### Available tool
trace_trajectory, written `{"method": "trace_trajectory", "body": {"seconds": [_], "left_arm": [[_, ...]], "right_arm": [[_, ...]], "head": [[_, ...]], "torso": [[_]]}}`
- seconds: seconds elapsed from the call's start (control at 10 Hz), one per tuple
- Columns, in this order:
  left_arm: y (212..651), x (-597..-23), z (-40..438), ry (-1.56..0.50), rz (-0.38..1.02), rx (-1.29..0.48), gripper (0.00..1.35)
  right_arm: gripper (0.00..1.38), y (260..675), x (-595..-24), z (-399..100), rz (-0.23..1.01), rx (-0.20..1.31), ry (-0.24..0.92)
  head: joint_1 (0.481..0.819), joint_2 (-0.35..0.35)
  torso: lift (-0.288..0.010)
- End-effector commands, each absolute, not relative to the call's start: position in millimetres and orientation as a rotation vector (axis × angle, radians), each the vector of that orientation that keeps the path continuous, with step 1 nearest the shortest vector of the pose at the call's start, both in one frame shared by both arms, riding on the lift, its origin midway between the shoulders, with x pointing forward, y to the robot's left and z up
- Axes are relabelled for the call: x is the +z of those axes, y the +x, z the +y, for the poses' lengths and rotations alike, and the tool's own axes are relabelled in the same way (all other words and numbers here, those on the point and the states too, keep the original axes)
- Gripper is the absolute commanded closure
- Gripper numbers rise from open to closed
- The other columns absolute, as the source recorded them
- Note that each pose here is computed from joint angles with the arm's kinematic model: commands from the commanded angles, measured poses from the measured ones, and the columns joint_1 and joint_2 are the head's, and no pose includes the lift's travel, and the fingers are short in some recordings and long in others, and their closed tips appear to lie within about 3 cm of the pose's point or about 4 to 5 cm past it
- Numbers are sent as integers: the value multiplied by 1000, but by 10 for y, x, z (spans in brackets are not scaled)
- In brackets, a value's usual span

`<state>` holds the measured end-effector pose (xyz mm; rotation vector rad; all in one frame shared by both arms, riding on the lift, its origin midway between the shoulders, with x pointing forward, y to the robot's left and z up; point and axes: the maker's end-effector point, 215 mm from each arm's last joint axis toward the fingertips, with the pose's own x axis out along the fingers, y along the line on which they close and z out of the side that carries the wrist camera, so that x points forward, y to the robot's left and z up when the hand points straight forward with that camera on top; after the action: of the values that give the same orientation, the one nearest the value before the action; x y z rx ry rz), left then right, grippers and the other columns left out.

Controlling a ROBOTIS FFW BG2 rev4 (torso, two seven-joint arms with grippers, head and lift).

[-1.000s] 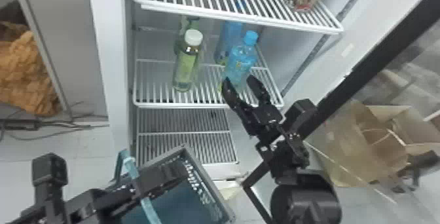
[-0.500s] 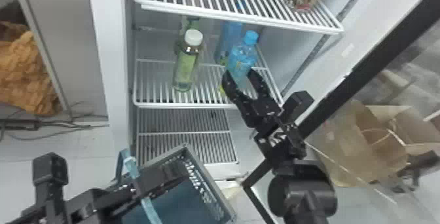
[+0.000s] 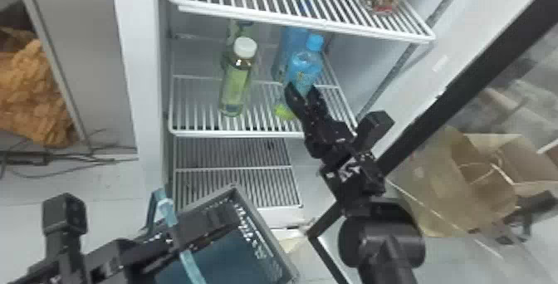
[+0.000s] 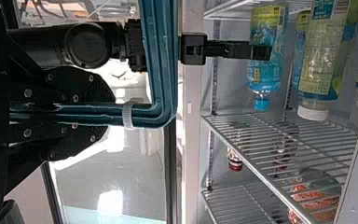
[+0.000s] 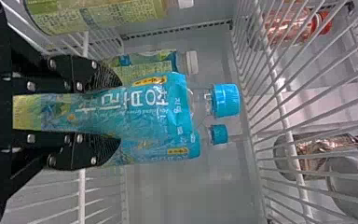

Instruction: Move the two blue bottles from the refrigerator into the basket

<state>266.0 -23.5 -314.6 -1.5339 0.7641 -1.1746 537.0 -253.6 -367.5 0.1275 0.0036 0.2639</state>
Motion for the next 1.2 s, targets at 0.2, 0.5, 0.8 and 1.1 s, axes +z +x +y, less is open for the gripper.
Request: {"method": "trace_trajectory", "body": {"seconds": [0.2,0.5,0.8,1.1], "left_arm": [[2665,-3147,-233,-1534,762,-1173,1197],[2667,-3140,-237,-1536,760,-1174,1197],[2669,-3133,-241,-1538,758,-1175,1197],[2668,-3136,-238,-1536,759,-1175,1197]], "right_arm": [[1274,5314,-3657,-2516,2,269,126],[1274,5044,-3380,-2494,-44,279,126],[1274,4658,-3164,-2491,-49,287,149],[1274,4150,-3190,-2418,30,295,204]], "head": [[695,-350],[695,-350],[695,-350],[695,-350]], "torso": [[-216],[-216],[-216],[-216]]}}
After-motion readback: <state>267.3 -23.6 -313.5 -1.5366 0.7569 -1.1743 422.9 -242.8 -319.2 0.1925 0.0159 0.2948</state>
